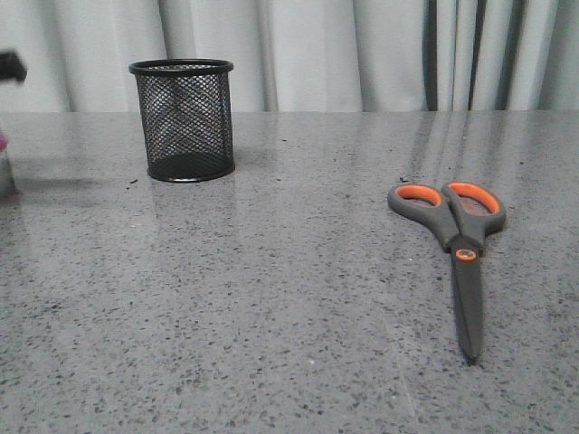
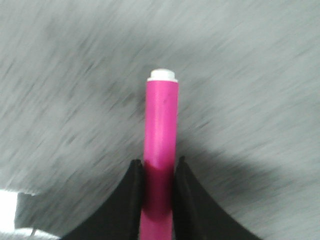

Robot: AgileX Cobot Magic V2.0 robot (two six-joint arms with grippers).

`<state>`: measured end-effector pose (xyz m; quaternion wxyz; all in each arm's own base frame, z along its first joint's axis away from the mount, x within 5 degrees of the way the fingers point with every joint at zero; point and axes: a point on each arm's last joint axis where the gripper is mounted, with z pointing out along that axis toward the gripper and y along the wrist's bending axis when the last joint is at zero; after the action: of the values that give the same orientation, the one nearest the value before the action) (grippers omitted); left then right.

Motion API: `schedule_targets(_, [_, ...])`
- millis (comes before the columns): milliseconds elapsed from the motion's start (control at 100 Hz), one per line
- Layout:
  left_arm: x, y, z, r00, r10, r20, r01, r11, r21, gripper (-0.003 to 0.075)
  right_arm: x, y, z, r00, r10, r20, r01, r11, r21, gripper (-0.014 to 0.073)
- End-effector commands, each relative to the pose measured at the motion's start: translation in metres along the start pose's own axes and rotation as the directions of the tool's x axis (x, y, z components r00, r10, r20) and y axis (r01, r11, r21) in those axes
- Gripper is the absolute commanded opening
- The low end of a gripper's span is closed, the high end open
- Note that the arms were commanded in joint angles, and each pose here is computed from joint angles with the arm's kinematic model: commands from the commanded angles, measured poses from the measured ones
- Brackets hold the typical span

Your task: Put pen and scissors into bin

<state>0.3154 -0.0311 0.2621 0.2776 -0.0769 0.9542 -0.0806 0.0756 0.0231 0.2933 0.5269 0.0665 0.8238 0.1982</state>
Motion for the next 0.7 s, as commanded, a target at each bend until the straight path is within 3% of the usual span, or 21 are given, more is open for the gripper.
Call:
schedule_targets(0, [-0.029,-0.021,-0.049,0.937,-0.006,0.349,-0.047,0.988,0.145,-0.0013,-0.016,0.005,-0.004,0.996,-0.003,0.086,0.004,1.000,-0.012,0.0361])
schedule_targets(130, [-0.041,-0.046,-0.097,0.767,-0.045,0.640,-0.140,0.962,0.236,-0.0012,-0.017,0.005,-0.004,0.995,-0.003,0.096,0.004,1.000,-0.012,0.0361])
schedule_targets(230, [-0.039,-0.070,-0.111,0.685,-0.090,0.723,-0.176,0.942,0.284,-0.0007,-0.020,0.005,-0.004,0.991,-0.003,0.131,0.004,1.000,-0.013,0.0361])
schedule_targets(510, [-0.023,-0.128,-0.096,0.634,-0.060,0.771,-0.302,0.899,0.318,-0.0007,-0.026,0.005,-0.005,0.982,-0.002,0.190,0.005,1.000,-0.014,0.0361])
schedule_targets(690, [-0.022,-0.135,-0.067,0.669,-0.073,0.739,-0.265,0.906,0.329,-0.0007,-0.026,0.005,-0.005,0.982,-0.002,0.190,0.005,1.000,-0.014,0.0361])
